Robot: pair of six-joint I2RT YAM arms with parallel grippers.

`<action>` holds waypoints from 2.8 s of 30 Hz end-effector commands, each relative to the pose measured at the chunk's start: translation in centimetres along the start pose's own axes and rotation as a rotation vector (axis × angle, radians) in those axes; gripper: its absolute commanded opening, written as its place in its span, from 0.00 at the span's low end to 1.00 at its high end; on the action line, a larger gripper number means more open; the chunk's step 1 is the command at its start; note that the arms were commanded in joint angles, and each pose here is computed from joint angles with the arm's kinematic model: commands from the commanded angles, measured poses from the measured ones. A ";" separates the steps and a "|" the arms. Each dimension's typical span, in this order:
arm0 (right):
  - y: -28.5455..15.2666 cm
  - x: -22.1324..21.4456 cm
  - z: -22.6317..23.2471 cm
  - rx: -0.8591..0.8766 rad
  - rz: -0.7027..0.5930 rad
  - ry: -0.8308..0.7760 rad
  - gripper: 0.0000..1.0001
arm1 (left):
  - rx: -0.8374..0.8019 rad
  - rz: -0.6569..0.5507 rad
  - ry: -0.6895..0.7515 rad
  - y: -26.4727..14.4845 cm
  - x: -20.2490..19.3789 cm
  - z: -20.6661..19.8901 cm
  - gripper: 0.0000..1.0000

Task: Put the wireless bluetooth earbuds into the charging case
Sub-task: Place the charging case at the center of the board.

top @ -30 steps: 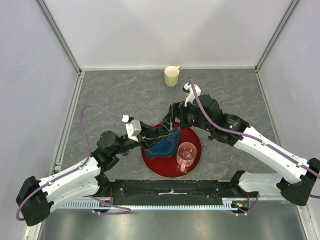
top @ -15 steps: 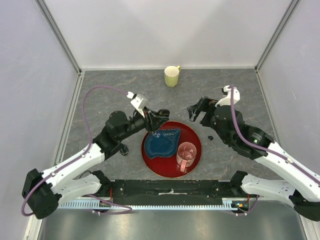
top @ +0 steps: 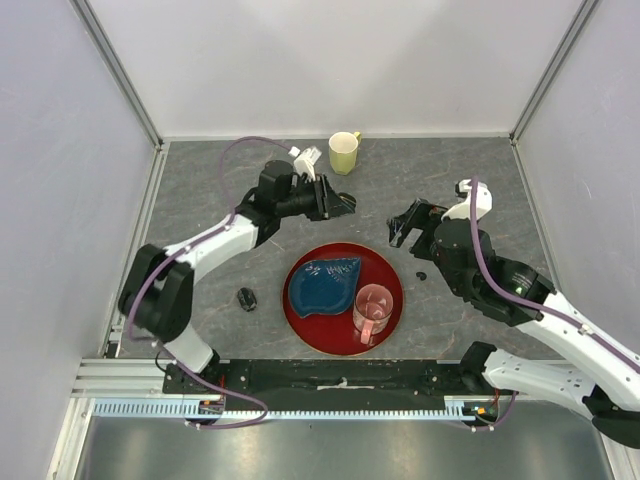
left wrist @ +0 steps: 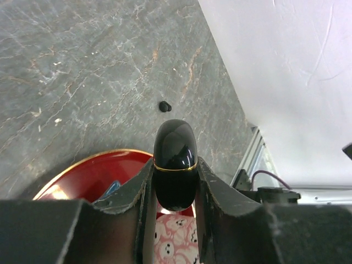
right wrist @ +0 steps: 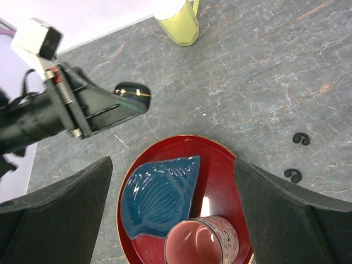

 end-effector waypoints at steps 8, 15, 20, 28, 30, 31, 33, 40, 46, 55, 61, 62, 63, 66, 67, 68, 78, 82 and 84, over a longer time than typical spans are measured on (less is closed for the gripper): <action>-1.7 0.9 -1.1 0.014 -0.031 0.040 0.98 | -0.066 0.114 -0.256 6.7 1.5 3.6 0.02; -1.8 0.6 -1.3 0.016 -0.024 0.037 0.98 | 0.069 0.143 -0.340 9.5 1.0 7.1 0.02; -1.6 0.5 -1.0 0.024 -0.012 0.020 0.98 | 0.114 0.155 -0.400 11.0 0.3 9.2 0.04; -1.5 0.4 -1.0 0.022 -0.007 0.015 0.98 | 0.151 0.168 -0.440 12.2 -0.2 10.8 0.12; -1.5 0.3 -1.1 0.021 -0.008 0.015 0.98 | 0.166 0.167 -0.444 12.4 -0.4 11.2 0.14; -1.5 0.3 -1.1 0.021 -0.008 0.016 0.98 | 0.174 0.168 -0.448 12.4 -0.5 11.4 0.15; -1.4 0.1 -1.2 0.016 -0.005 0.012 0.98 | 0.192 0.163 -0.454 12.5 -0.7 11.8 0.17; -1.3 -0.1 -1.1 0.018 0.004 0.002 0.98 | 0.213 0.179 -0.495 13.0 -1.5 12.9 0.23; -1.2 -0.4 -1.0 0.028 0.019 -0.004 0.98 | 0.220 0.170 -0.509 13.1 -1.4 13.0 0.37; -1.3 -0.8 -0.9 0.047 0.032 0.003 0.98 | 0.238 0.167 -0.499 12.6 -1.6 13.0 0.57; -1.3 -0.9 -0.9 0.052 0.038 0.008 0.98 | 0.278 0.148 -0.448 11.4 -1.3 12.5 0.71; -1.3 -0.9 -0.9 0.050 0.038 0.009 0.98 | 0.299 0.141 -0.442 11.2 -1.3 12.5 0.72; -1.3 -0.9 -0.9 0.050 0.038 0.009 0.98 | 0.304 0.131 -0.428 10.9 -1.0 12.1 0.73; -1.3 -0.9 -0.9 0.055 0.039 0.012 0.98 | 0.357 0.119 -0.391 10.2 -0.9 12.3 0.76; -1.3 -0.9 -0.8 0.058 0.041 0.012 0.98 | 0.355 0.115 -0.374 10.0 -0.7 12.0 0.79; -1.3 -1.0 -0.8 0.060 0.043 0.012 0.98 | 0.360 0.111 -0.367 9.9 -0.6 11.8 0.80; -1.2 -1.1 -0.8 0.059 0.044 0.024 0.98 | 0.384 0.008 -0.252 6.9 1.7 8.8 0.87; -1.2 -1.3 -0.8 0.060 0.049 0.024 0.98 | 0.404 -0.075 -0.170 4.5 2.8 7.0 0.88; -1.1 -1.4 -0.8 0.058 0.053 0.023 0.98 | 0.418 -0.111 -0.120 2.7 3.1 5.9 0.88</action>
Point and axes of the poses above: each gripper's point midway between its finger pads, its own y axis out along the fingers, its own z axis along the line the jaws close on, x = y × z, the point moved 8 cm from there along -y, back along the fingers, and after that the axes turned 8 degrees about -y, right-handed, at the moved point
